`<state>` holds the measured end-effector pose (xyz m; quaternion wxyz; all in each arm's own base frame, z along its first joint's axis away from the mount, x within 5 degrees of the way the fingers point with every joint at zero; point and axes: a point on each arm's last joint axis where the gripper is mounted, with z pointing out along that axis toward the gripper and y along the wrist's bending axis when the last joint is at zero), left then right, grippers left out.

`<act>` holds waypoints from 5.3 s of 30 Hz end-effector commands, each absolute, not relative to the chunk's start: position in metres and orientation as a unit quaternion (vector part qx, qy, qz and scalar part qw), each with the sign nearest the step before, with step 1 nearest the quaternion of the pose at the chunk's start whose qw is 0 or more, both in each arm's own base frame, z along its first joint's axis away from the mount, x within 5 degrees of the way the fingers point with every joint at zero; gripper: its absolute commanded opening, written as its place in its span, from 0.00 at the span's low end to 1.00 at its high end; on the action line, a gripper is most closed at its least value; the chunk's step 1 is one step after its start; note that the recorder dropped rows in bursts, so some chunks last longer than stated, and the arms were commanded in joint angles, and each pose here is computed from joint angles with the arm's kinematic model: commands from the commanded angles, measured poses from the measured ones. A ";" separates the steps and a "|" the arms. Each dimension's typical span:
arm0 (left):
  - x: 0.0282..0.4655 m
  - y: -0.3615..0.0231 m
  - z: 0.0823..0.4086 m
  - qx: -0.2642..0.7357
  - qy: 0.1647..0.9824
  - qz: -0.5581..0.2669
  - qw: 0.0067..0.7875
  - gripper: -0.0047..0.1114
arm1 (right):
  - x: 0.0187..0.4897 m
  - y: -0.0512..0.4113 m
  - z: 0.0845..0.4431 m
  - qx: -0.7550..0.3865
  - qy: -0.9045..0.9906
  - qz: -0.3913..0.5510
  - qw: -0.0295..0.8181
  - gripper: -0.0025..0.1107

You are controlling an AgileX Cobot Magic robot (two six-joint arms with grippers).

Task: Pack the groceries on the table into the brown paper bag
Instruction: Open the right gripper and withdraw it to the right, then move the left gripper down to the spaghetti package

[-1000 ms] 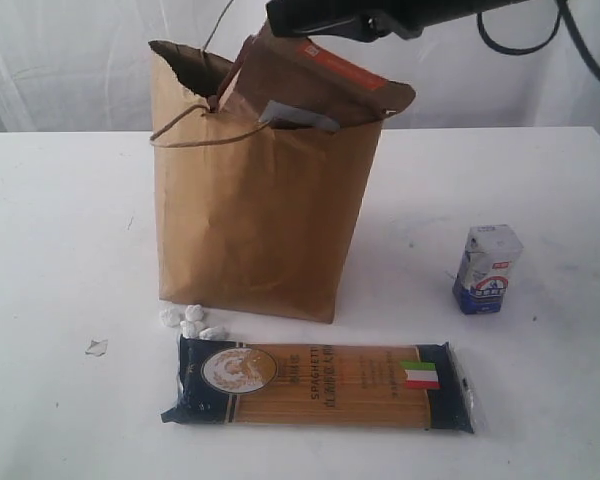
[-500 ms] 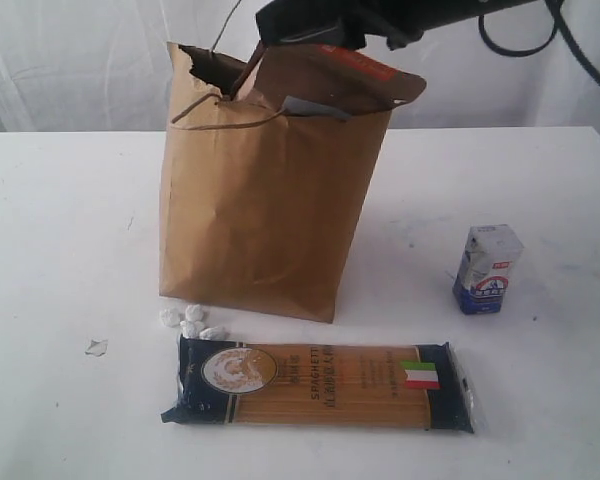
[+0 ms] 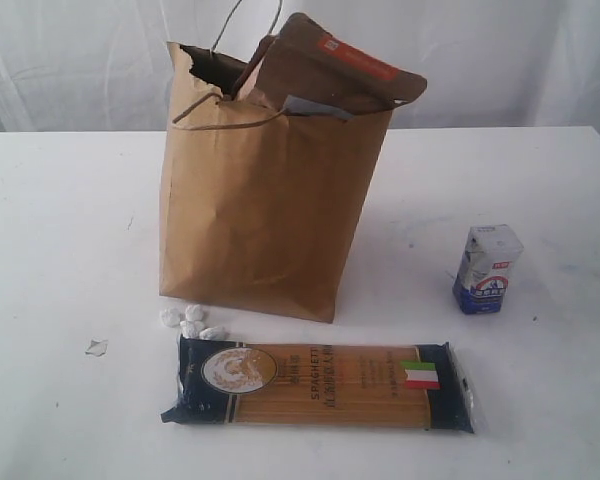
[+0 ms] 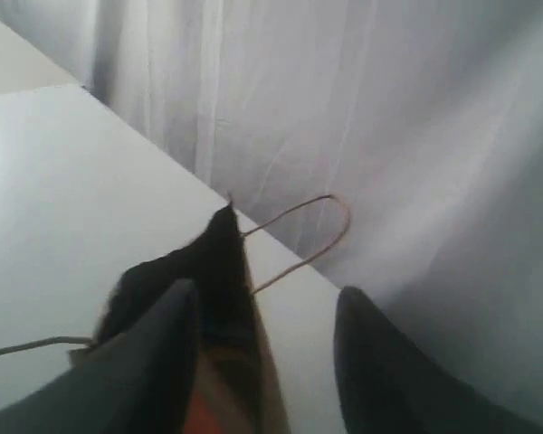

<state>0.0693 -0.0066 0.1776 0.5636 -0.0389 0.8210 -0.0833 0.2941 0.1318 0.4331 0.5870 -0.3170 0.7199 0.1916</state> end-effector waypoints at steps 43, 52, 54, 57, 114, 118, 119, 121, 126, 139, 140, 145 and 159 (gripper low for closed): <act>0.069 -0.007 0.177 -0.038 0.820 -0.086 0.564 0.04 | 0.336 0.015 0.286 -0.072 0.957 -0.140 0.242 0.38; 0.069 -0.007 0.177 -0.038 0.820 -0.086 0.564 0.04 | 0.336 0.015 0.286 -0.073 0.957 -0.139 0.245 0.02; 0.069 -0.007 0.177 -0.038 0.820 -0.086 0.564 0.04 | 0.335 0.014 0.285 -0.071 0.958 -0.140 0.238 0.02; 0.070 -0.007 0.178 -0.037 0.817 -0.088 0.569 0.04 | 0.332 0.013 0.284 -0.068 0.962 -0.144 0.223 0.02; 0.162 -0.104 0.282 0.419 0.628 -0.383 0.532 0.04 | 0.129 0.000 0.321 -0.042 0.860 -0.065 0.504 0.02; 0.163 -0.108 0.270 0.516 0.567 -0.339 0.546 0.07 | 0.124 -0.002 0.319 -0.026 0.869 -0.062 0.490 0.02; 0.163 -0.109 0.266 0.523 0.565 -0.349 0.534 0.11 | 0.124 -0.002 0.318 -0.019 0.870 -0.059 0.489 0.02; 0.164 -0.112 0.258 0.536 0.562 -0.373 0.508 0.21 | 0.124 -0.002 0.318 -0.005 0.871 -0.051 0.489 0.02; 0.173 -0.138 0.228 0.540 0.591 -0.405 0.441 0.57 | 0.124 -0.002 0.318 0.015 0.870 -0.039 0.491 0.02; 0.183 -0.164 0.211 0.444 0.661 -0.485 0.363 0.81 | 0.118 0.000 0.310 0.037 0.896 -0.018 0.442 0.02; 0.184 -0.163 0.210 0.437 0.674 -0.478 0.355 0.81 | 0.118 0.000 0.309 0.039 0.898 -0.016 0.438 0.02; 0.197 -0.151 0.191 0.335 0.804 -0.392 0.296 0.79 | 0.116 0.001 0.307 0.045 0.903 -0.007 0.427 0.02; 0.203 -0.135 0.174 0.109 0.917 -0.332 0.191 0.05 | 0.116 0.001 0.307 0.045 0.903 -0.004 0.427 0.02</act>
